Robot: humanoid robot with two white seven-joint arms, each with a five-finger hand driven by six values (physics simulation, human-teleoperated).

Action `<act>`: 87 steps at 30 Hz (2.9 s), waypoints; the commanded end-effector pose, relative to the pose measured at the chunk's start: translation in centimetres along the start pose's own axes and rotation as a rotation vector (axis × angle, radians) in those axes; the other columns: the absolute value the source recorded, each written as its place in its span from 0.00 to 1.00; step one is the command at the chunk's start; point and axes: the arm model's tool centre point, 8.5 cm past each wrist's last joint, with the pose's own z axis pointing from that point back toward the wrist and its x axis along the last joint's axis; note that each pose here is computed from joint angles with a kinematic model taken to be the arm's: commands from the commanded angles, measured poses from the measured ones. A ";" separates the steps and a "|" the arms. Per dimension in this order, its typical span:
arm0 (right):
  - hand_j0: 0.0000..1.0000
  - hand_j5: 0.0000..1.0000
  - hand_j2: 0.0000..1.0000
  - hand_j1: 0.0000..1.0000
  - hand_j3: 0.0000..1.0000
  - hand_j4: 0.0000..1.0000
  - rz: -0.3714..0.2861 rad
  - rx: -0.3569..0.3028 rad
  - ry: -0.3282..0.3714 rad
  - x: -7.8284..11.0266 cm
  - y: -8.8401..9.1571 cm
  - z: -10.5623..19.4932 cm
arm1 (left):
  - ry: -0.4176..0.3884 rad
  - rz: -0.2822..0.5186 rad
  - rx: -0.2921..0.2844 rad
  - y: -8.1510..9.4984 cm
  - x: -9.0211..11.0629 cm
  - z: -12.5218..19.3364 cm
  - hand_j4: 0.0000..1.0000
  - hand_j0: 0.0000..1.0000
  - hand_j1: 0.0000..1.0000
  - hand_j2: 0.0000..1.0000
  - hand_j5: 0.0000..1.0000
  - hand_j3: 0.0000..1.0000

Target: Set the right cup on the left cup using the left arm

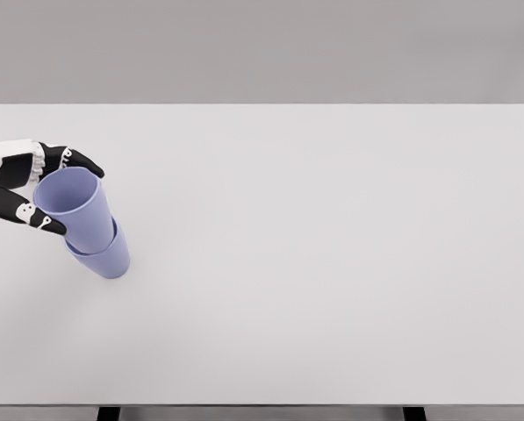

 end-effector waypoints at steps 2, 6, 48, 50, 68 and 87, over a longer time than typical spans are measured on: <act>1.00 1.00 1.00 1.00 1.00 1.00 0.000 0.000 -0.001 0.1 0.0 0.0 | -0.003 0.003 0.003 0.1 0.1 0.1 0.71 0.71 0.71 0.71 0.71 0.71; 1.00 1.00 1.00 1.00 1.00 1.00 0.000 0.000 0.000 0.0 0.0 0.0 | 0.001 0.006 0.009 0.3 -0.1 0.2 0.71 0.71 0.71 0.71 0.71 0.71; 1.00 1.00 1.00 1.00 1.00 1.00 0.000 0.000 0.000 0.0 0.0 0.0 | 0.010 0.005 0.009 0.2 -1.2 -0.6 0.90 0.90 0.90 0.90 0.90 0.90; 1.00 1.00 1.00 1.00 1.00 1.00 0.000 0.000 -0.001 0.1 0.0 0.0 | 0.010 0.005 0.009 0.2 -1.2 -0.6 0.90 0.90 0.90 0.90 0.90 0.90; 1.00 1.00 1.00 1.00 1.00 1.00 0.000 0.000 -0.001 0.1 0.0 0.0 | 0.006 0.003 0.006 0.1 -1.1 -0.7 0.94 0.94 0.94 0.94 0.94 0.94; 1.00 1.00 1.00 1.00 1.00 1.00 0.000 0.000 -0.001 0.1 0.0 0.0 | -0.070 -0.078 0.085 2.3 2.9 1.2 1.00 1.00 1.00 1.00 1.00 1.00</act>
